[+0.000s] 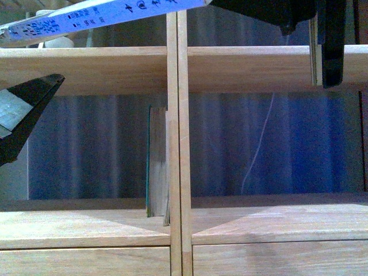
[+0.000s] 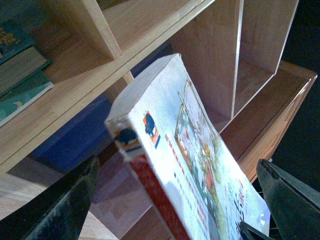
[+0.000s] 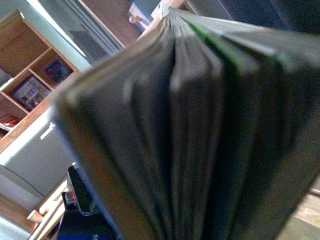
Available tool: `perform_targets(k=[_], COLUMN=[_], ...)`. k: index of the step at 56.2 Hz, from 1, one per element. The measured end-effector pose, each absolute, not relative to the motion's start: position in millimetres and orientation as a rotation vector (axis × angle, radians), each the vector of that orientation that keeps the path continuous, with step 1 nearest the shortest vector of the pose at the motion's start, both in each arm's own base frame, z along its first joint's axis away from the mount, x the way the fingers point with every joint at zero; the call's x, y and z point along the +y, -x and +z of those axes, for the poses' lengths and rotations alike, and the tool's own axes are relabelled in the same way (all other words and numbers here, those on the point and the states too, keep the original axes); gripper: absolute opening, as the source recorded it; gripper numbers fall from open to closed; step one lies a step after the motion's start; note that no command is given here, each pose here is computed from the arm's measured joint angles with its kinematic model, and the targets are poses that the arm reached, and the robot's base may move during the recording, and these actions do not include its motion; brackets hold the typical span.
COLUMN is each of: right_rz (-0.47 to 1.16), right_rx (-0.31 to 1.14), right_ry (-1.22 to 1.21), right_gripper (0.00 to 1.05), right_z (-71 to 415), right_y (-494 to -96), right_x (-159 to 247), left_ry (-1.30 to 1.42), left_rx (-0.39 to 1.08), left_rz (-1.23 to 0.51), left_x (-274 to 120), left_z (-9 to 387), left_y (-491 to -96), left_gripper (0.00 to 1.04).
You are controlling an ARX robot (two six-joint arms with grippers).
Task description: Organize books on shelf
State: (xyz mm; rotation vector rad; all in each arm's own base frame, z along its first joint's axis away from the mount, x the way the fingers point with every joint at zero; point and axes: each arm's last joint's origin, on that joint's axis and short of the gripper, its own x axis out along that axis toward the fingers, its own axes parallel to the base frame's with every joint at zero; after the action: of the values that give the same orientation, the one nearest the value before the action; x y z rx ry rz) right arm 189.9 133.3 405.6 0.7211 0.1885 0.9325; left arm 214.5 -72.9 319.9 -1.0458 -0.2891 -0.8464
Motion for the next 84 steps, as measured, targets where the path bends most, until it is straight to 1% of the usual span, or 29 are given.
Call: perform_targets(k=[3,4,12,14,20,32,38,46,47,49,51,52,56,57,59,60,62,65,67,70,73,75,78,84], right_rz=[0.935,0.937,0.951,0.955,0.96,0.95,0.942,0.934,0.927,0.908,0.894,0.876,0.802,0.75,0.671,0.599,0.5,0.404,0.292,0.217,0.173,0.125,0.101,0.058], right_rx=[0.192,0.195,0.209,0.212,0.214,0.219,0.229,0.23,0.231,0.227,0.218,0.197,0.134,0.089,0.019,-0.04,-0.111,-0.179,-0.242,-0.263,-0.262,-0.252,-0.229,-0.193], right_ry=[-0.722,-0.722,-0.722,-0.722,-0.722,-0.728,-0.733,-0.732,-0.73,-0.732,-0.733,-0.73,-0.703,-0.679,-0.643,-0.609,-0.569,-0.516,-0.456,-0.406,-0.376,-0.342,-0.331,-0.319], right_gripper=[0.07,0.07,0.07,0.07,0.07,0.07,0.07,0.07,0.09,0.17,0.2,0.24,0.32,0.37,0.44,0.49,0.56,0.63,0.71,0.81,0.87,0.94,0.99,0.98], right_z=[405,404,402,402,402,401,400,399,399,398,398,399,400,401,404,406,409,410,410,407,402,396,389,378], right_y=[-189,-188,-185,-185,-184,-185,-186,-186,-187,-188,-190,-192,-196,-199,-204,-208,-214,-219,-225,-233,-238,-243,-248,-255], right_x=[135,136,141,142,143,142,142,142,142,140,139,138,132,127,118,110,98,85,70,53,44,35,28,18], left_ry=[1.05,1.052,1.044,1.042,1.041,1.059,1.085,1.094,1.094,1.09,1.088,1.084,1.072,1.058,1.027,1.004,0.953,0.897,0.828,0.729,0.641,0.555,0.475,0.248], left_rx=[-0.285,-0.283,-0.285,-0.283,-0.309,-0.32,-0.322,-0.311,-0.308,-0.303,-0.301,-0.301,-0.302,-0.302,-0.303,-0.298,-0.293,-0.285,-0.28,-0.276,-0.282,-0.292,-0.303,-0.349], left_rz=[-0.831,-0.827,-0.818,-0.818,-0.811,-0.808,-0.82,-0.812,-0.809,-0.798,-0.791,-0.78,-0.75,-0.73,-0.697,-0.669,-0.622,-0.568,-0.5,-0.418,-0.36,-0.303,-0.254,-0.127], left_x=[-74,-74,-76,-76,-75,-73,-71,-70,-70,-70,-70,-69,-66,-64,-60,-57,-52,-46,-38,-27,-20,-12,-5,13], left_z=[320,320,320,321,325,330,335,336,336,336,335,336,336,337,338,339,341,342,342,343,343,343,343,344], left_y=[-215,-215,-215,-214,-211,-208,-205,-205,-205,-205,-205,-205,-207,-207,-208,-209,-210,-212,-213,-214,-215,-215,-215,-214], left_gripper=[0.92,0.88,0.71,0.66,0.45,0.16,0.08,0.07,0.07,0.07,0.07,0.07,0.07,0.07,0.07,0.07,0.07,0.07,0.07,0.07,0.07,0.07,0.07,0.07])
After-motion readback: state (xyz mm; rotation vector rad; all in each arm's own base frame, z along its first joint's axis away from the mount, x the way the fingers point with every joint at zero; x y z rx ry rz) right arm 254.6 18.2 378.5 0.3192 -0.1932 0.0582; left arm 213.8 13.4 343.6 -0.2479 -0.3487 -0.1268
